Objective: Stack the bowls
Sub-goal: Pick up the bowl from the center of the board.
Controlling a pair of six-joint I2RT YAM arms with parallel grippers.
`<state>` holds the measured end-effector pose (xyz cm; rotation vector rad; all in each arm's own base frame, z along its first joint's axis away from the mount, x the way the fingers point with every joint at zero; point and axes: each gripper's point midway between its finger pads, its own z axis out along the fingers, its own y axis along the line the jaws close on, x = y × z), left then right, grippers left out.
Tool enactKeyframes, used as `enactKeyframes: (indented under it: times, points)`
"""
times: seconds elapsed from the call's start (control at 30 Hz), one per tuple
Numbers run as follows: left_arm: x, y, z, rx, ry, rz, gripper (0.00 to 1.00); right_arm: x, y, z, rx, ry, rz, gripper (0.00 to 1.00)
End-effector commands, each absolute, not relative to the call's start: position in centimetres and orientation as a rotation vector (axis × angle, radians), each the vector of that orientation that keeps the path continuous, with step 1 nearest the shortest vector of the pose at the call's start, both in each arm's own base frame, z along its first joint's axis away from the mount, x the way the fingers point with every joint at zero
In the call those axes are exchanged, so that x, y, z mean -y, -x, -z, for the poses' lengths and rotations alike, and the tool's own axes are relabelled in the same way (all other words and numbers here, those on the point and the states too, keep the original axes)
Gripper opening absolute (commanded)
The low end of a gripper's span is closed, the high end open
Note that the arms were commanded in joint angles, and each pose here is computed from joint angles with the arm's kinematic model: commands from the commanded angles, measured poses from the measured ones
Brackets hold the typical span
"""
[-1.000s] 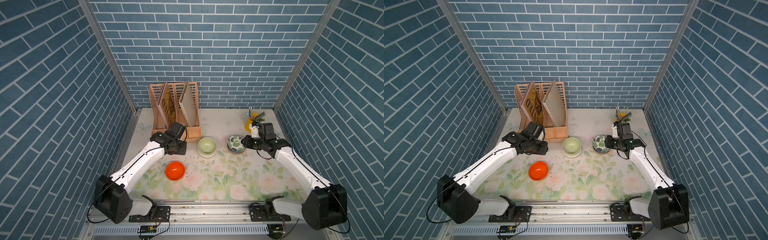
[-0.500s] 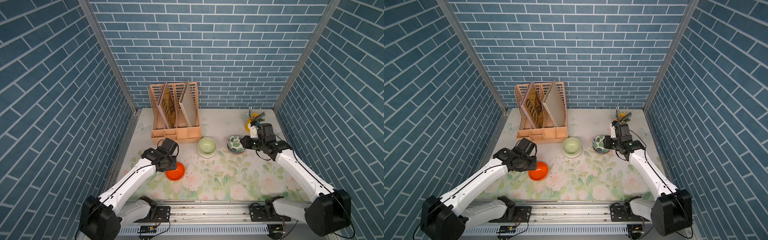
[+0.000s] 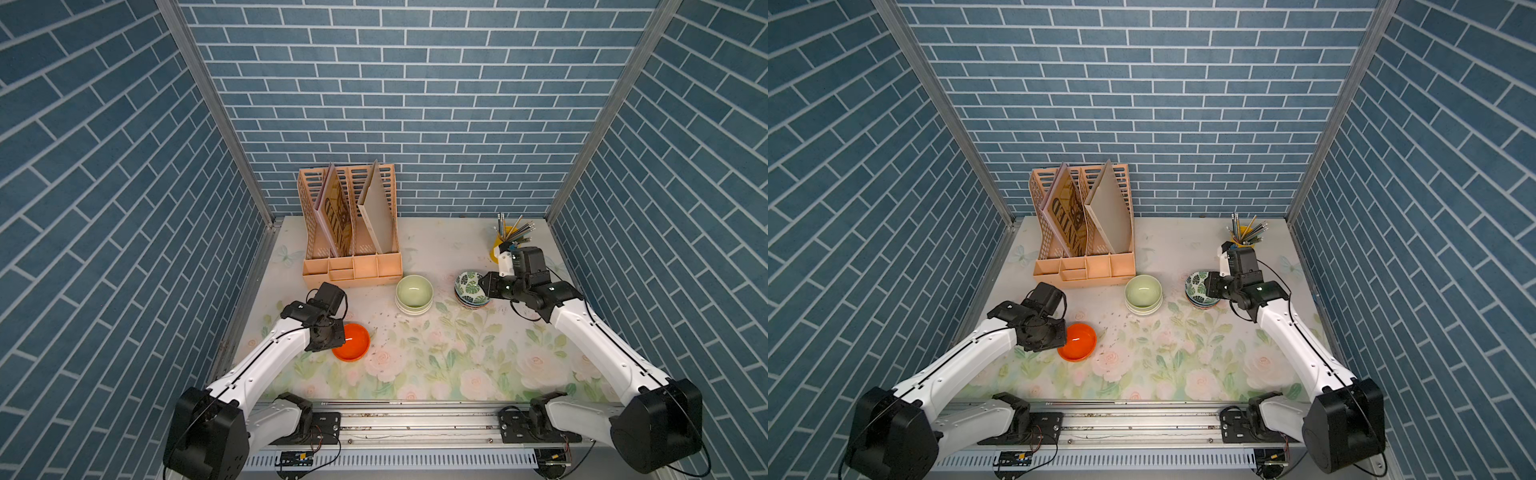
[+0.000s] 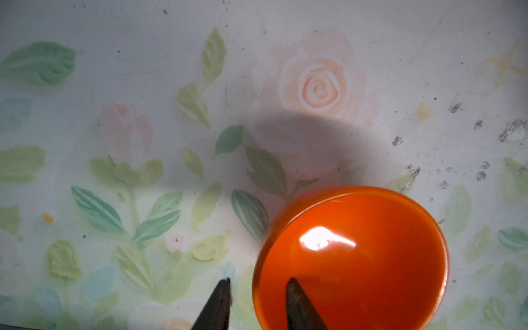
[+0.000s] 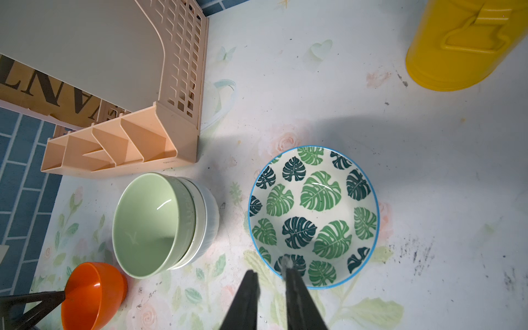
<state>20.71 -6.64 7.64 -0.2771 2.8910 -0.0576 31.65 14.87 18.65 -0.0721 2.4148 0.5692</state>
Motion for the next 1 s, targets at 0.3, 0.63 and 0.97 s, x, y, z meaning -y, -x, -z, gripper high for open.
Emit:
enactKeyframes:
  times: [0.3, 0.63, 0.97]
  points:
    - [7.3, -20.4, -6.1, -2.962, 0.232, 0.087, 0.27, -15.0, -31.3, -18.9, -2.391, 0.089, -0.573, 0.22]
    - [7.6, -20.2, -5.7, -2.983, 0.215, 0.108, 0.18, -15.1, -31.3, -18.8, -2.391, 0.092, -0.577, 0.22]
    - [7.9, -20.2, -5.3, -3.000, 0.198, 0.127, 0.04, -15.2, -31.5, -18.8, -2.396, 0.096, -0.584, 0.23]
